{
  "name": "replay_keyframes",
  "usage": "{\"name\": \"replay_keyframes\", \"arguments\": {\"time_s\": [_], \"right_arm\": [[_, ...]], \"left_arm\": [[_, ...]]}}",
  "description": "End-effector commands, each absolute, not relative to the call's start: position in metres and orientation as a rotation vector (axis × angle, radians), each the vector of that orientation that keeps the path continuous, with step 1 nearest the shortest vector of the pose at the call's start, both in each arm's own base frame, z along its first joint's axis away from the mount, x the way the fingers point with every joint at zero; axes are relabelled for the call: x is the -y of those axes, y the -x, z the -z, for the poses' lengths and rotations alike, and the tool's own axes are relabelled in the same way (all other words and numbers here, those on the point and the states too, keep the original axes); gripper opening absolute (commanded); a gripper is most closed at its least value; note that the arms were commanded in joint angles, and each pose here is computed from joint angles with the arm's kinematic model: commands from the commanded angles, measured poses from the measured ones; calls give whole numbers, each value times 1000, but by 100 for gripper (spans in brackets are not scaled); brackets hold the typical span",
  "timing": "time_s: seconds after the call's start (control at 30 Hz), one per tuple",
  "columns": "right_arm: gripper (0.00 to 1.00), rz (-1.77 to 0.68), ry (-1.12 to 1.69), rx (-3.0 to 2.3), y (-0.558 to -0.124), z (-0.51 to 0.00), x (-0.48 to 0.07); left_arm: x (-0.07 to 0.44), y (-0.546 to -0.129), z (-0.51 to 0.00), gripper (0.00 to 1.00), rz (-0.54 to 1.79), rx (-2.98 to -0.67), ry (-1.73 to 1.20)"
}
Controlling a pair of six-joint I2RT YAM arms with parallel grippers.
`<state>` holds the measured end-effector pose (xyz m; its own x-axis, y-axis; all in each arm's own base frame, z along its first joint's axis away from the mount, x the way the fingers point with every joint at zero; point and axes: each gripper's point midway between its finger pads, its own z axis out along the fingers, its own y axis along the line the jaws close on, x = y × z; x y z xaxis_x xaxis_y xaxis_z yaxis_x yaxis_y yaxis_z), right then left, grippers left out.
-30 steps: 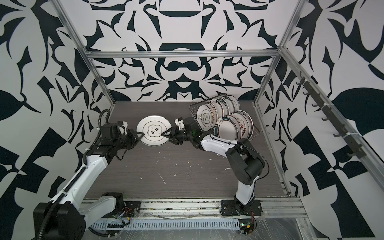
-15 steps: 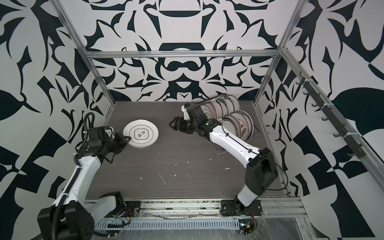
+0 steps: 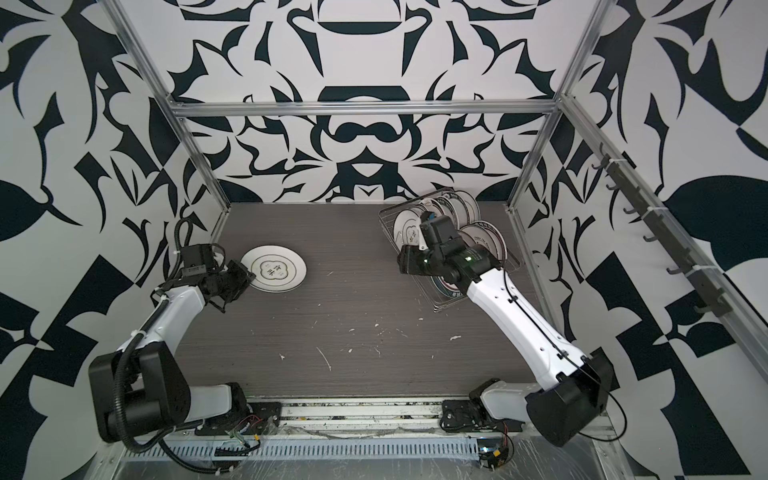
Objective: Unload the plates from the dish rack
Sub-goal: 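Lower the plate flat onto the table with the left gripper while right withdraws, then open the left gripper and draw back while the right approaches the red-ringed plate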
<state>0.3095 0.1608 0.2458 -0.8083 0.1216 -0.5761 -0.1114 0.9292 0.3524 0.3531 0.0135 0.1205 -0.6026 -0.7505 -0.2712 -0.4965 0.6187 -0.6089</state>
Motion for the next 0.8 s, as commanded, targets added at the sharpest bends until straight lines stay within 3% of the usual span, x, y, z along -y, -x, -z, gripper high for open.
{"name": "replay_keyframes", "arguments": {"time_s": [0.0,0.47,0.77], "right_arm": [[68,-422,-11,-2473,-300,-243,-136],[70,-232,-94,-2521,-282,-231,-81],[72,-171,-98,-2551,-281,-218,-72]], "left_arm": [[-23,-372,-133,0,635,-2278,948],[-33,-381,-101,4,601,-2320,1022],[-34,-378,-87,17,583,-2351,1041]]}}
